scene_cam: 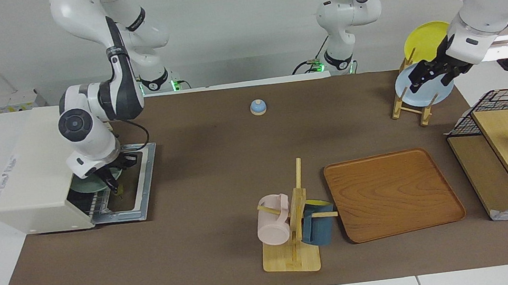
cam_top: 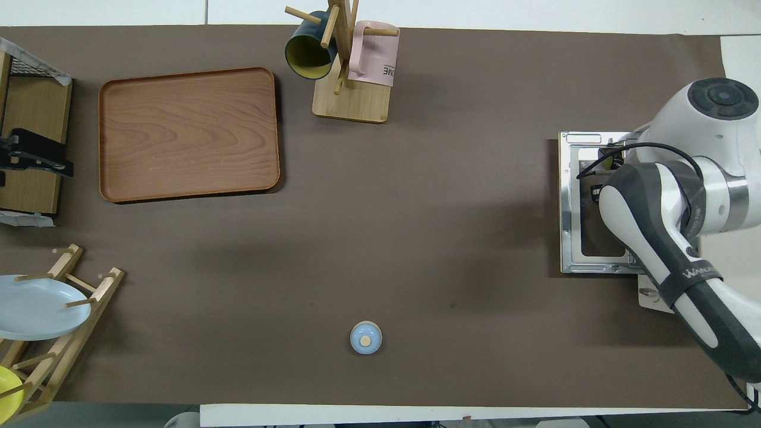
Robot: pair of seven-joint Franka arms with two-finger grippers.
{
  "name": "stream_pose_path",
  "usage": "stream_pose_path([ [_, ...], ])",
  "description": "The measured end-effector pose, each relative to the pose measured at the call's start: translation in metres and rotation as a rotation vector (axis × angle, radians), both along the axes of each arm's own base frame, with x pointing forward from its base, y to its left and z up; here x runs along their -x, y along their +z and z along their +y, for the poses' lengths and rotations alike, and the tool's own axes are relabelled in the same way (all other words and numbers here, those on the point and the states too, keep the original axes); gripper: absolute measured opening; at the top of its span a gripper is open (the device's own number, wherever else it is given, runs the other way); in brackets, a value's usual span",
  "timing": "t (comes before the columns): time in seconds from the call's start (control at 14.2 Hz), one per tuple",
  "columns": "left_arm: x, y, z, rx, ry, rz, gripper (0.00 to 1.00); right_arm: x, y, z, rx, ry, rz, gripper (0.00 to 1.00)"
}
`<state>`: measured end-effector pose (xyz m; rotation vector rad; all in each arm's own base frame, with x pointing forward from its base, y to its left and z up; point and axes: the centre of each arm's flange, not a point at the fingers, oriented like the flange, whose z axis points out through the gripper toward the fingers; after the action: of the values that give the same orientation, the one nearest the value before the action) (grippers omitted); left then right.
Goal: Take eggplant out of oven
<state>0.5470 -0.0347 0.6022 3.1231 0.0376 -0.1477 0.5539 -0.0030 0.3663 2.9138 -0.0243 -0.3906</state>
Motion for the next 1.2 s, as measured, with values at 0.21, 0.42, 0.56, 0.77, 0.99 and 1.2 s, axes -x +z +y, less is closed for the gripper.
stream_pose_path([
  [0.21, 0.000, 0.000, 0.000, 0.000, 0.000, 0.000, 1.00, 0.002, 0.007, 0.066, 0.033, 0.058, -0.021, 0.04],
  [0.42, 0.000, 0.000, 0.000, 0.000, 0.000, 0.001, 1.00, 0.004, 0.019, 0.177, 0.092, 0.046, -0.039, 0.03],
  [0.56, 0.000, 0.000, 0.000, 0.000, 0.003, 0.002, 1.00, 0.003, 0.026, 0.265, 0.127, 0.038, -0.048, 0.03],
  [0.77, 0.000, 0.000, 0.007, -0.001, 0.020, 0.003, 1.00, 0.010, 0.015, 0.395, 0.135, 0.032, -0.088, 0.03],
  [0.99, 0.000, -0.001, 0.023, -0.001, 0.049, 0.006, 1.00, 0.028, -0.013, 0.499, 0.059, 0.008, -0.181, 0.03],
  [1.2, 0.000, -0.002, 0.030, -0.001, 0.063, 0.007, 1.00, 0.036, -0.036, 0.537, -0.010, -0.055, -0.233, 0.07],
])
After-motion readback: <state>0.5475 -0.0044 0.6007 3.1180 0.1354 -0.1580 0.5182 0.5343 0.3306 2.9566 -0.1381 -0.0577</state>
